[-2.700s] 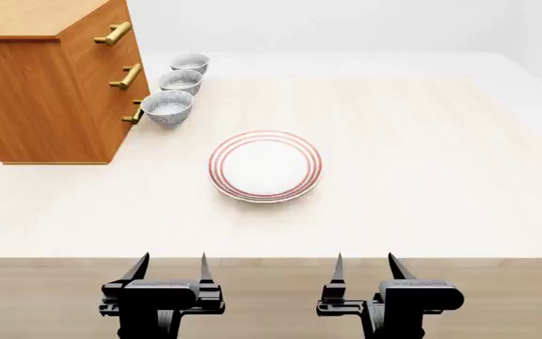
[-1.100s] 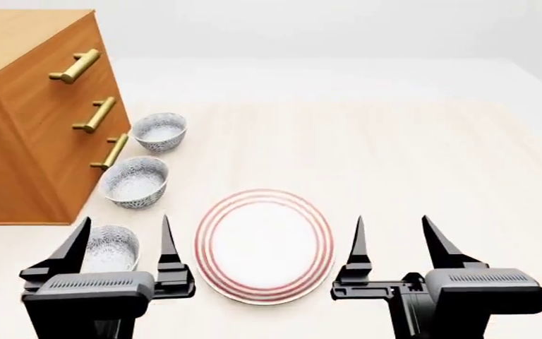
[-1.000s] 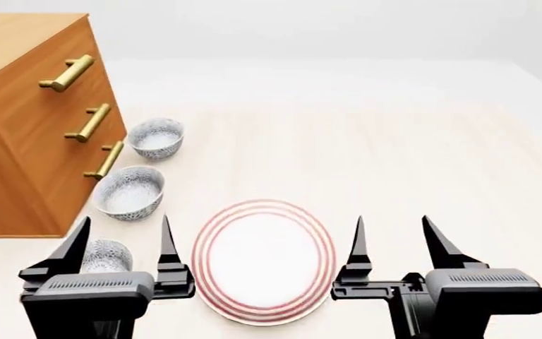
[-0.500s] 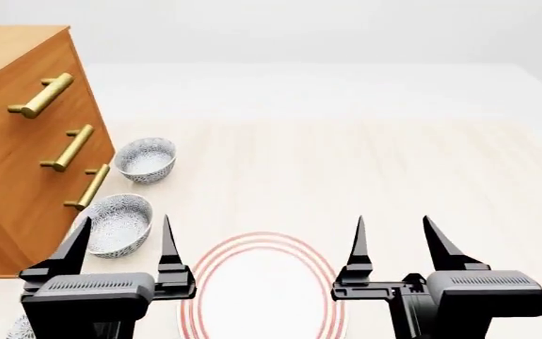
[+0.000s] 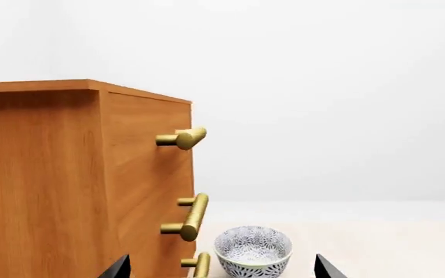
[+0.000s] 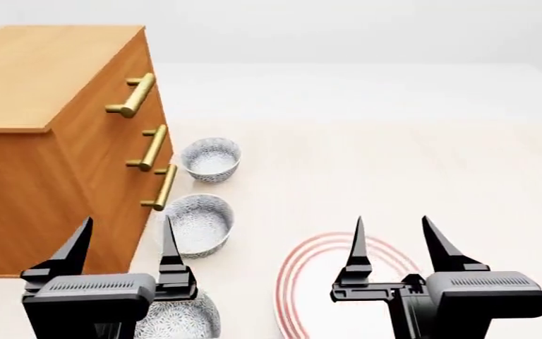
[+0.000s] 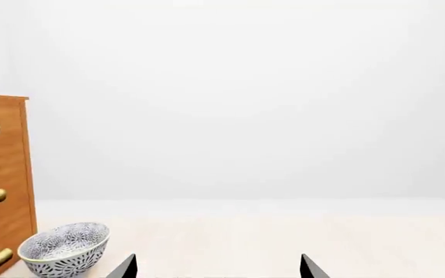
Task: Put the bowl in the middle on the plate.
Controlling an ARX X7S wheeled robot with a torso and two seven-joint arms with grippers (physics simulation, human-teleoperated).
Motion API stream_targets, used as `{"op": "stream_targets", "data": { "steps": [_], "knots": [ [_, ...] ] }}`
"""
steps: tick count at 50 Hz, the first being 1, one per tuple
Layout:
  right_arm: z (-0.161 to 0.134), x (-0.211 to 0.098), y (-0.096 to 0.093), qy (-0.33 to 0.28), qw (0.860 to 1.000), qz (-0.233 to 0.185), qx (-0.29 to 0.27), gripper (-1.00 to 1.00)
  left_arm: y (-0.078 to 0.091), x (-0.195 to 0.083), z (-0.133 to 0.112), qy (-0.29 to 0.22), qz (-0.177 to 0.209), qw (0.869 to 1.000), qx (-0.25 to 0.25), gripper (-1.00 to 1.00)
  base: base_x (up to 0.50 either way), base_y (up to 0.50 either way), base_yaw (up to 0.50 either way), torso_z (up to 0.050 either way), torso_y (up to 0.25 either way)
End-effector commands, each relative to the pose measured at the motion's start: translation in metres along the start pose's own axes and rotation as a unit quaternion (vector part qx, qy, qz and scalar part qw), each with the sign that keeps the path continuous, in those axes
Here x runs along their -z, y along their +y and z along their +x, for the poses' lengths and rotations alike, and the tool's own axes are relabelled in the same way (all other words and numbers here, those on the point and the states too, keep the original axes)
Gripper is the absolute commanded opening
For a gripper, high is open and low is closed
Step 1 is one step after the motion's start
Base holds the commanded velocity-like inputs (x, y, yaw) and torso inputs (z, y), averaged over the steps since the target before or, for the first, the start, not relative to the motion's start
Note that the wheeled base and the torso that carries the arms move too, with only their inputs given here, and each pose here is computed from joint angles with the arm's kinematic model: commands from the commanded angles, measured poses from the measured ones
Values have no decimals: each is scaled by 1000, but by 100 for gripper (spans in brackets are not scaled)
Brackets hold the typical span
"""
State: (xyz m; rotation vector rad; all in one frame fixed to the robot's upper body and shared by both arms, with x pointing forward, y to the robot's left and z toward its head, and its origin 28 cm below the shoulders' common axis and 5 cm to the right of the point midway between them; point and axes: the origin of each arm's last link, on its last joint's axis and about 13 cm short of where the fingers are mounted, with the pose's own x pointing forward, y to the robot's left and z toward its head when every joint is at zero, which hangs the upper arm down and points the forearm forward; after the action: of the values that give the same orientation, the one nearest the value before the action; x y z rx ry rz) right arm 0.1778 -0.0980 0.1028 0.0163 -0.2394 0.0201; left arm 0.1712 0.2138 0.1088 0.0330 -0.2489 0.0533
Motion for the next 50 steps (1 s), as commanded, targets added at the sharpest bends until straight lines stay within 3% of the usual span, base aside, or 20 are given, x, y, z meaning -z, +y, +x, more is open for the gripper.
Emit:
{"op": "stream_targets", "data": {
  "steps": [1, 15, 16, 18, 32, 35, 45, 50],
  "knots": [
    [0, 0, 1, 3, 1000, -3, -2, 100, 0, 0, 0, 0, 0, 1000, 0, 100, 0, 500, 0, 0, 0],
    [0, 1, 0, 3, 1000, -5, -1, 100, 0, 0, 0, 0, 0, 1000, 0, 100, 0, 500, 0, 0, 0],
    [0, 1, 0, -3, 1000, 16, 2, 100, 0, 0, 0, -1, 0, 1000, 0, 100, 0, 0, 0, 0, 0],
    [-1, 1, -1, 0, 1000, 2, 4, 100, 0, 0, 0, -1, 1, 1000, -1, 100, 0, 2, 0, 0, 0],
    [-1, 0, 0, -3, 1000, 4, 3, 100, -1, -1, -1, -8, 0, 1000, 0, 100, 0, 0, 0, 0, 0],
    [-2, -11, -1, -35, 999, 13, 10, 100, 0, -9, -3, -38, 20, 999, -12, 100, 0, 0, 0, 0, 0],
    [-5, -19, -1, -47, 999, 11, 9, 100, 2, -56, -26, -105, -10, 994, -3, 100, 0, 0, 0, 0, 0],
    [-5, -19, -1, -48, 999, 12, 8, 100, 3, -61, -27, -111, -23, 994, -10, 100, 0, 0, 0, 0, 0]
  ]
}}
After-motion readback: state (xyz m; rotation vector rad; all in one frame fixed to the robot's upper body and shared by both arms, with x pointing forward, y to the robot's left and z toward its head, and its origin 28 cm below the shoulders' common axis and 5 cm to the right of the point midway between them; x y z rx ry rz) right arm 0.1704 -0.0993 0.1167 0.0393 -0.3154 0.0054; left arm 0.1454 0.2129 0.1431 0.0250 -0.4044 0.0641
